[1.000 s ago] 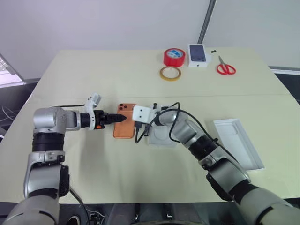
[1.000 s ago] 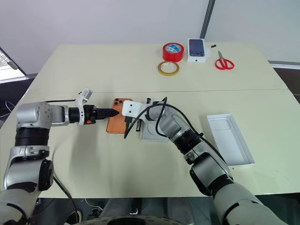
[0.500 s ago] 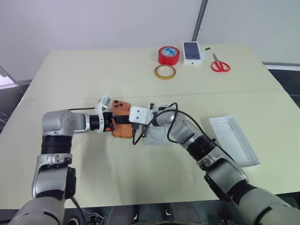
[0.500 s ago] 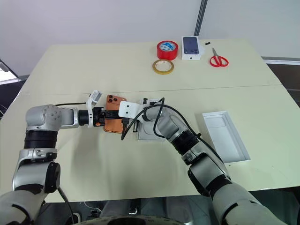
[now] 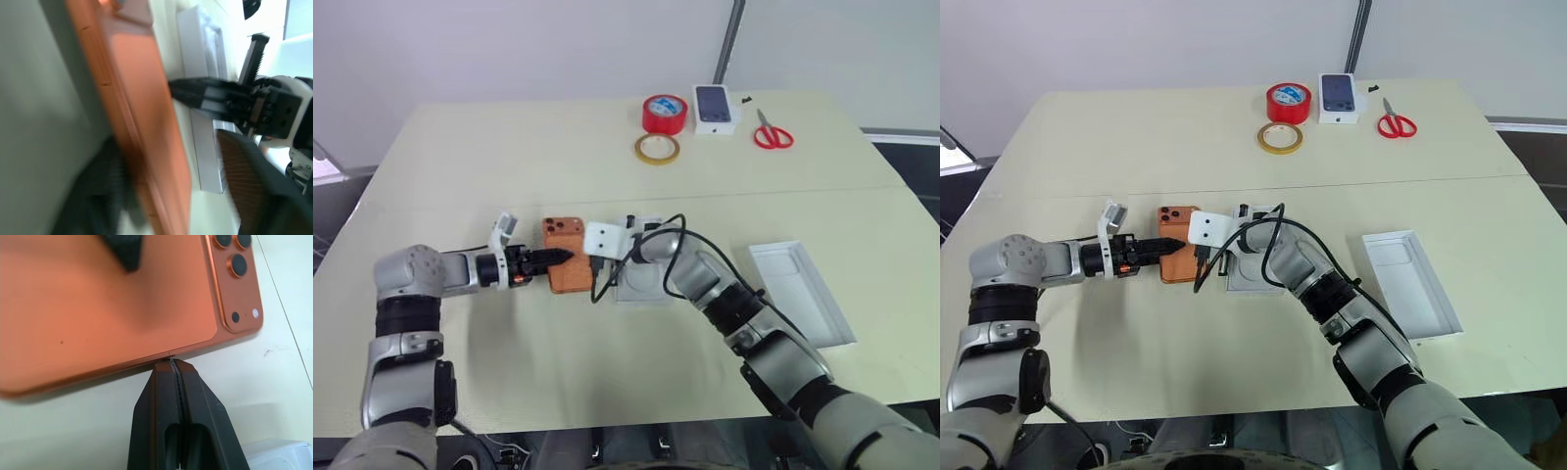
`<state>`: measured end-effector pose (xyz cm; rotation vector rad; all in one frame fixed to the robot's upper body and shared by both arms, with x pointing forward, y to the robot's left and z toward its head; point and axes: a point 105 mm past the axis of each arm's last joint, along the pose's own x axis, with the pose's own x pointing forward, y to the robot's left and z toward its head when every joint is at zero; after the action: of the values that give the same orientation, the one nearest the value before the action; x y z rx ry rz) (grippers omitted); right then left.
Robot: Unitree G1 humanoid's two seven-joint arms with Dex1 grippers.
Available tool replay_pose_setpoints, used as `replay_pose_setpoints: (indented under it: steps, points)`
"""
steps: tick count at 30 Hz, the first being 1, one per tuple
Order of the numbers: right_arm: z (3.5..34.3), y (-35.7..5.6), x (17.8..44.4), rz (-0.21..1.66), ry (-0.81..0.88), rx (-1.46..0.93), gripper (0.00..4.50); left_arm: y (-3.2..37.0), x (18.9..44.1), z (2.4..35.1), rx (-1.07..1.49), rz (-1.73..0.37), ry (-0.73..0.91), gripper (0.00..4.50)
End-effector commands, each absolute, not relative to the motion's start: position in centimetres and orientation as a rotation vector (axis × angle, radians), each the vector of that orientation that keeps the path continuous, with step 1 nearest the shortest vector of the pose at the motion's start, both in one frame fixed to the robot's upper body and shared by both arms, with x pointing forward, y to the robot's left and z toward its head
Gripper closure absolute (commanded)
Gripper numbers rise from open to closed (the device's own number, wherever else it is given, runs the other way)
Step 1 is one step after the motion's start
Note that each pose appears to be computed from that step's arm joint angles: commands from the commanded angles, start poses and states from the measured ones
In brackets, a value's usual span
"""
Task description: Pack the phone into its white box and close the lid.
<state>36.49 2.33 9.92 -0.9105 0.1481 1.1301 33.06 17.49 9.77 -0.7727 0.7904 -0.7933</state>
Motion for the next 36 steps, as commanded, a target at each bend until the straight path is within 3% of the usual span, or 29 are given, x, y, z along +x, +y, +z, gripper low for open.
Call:
replay_pose_setpoints:
  steps: [1, 8, 11, 14, 21, 23, 30, 35, 36]
  points:
    - [10.4, 2.6, 36.3, 1.135, 0.130, -0.903, 4.50, 17.2, 33.0, 9.9, -0.806, -0.814, 0.776, 1.71]
    - [10.3, 2.5, 36.2, 1.133, 0.129, -0.903, 4.50, 16.8, 32.9, 9.2, -0.862, -0.818, 0.790, 1.71]
    - [10.4, 2.4, 36.2, 1.127, 0.129, -0.904, 4.50, 16.9, 32.9, 9.0, -0.896, -0.806, 0.793, 2.52]
    - [10.4, 2.3, 36.2, 1.124, 0.130, -0.903, 4.50, 16.9, 32.7, 8.9, -0.914, -0.808, 0.802, 4.03]
    - [10.6, 2.4, 36.2, 1.124, 0.114, -0.897, 4.50, 17.0, 32.7, 9.1, -0.942, -0.811, 0.800, 4.03]
    - [10.9, 2.5, 36.2, 1.130, 0.103, -0.883, 4.50, 17.0, 32.6, 9.1, -0.944, -0.811, 0.802, 4.50]
    - [13.5, 2.5, 36.0, 1.122, -0.004, -0.734, 4.50, 17.3, 32.7, 9.2, -0.970, -0.807, 0.783, 4.50]
    - [17.6, 1.6, 35.7, 1.134, -0.129, -0.447, 4.50, 17.8, 33.0, 11.6, -1.057, -0.877, 0.677, 4.50]
    - [18.0, 1.1, 35.3, 1.176, -0.102, -0.355, 4.25, 17.9, 33.0, 12.3, -1.073, -0.898, 0.650, 4.50]
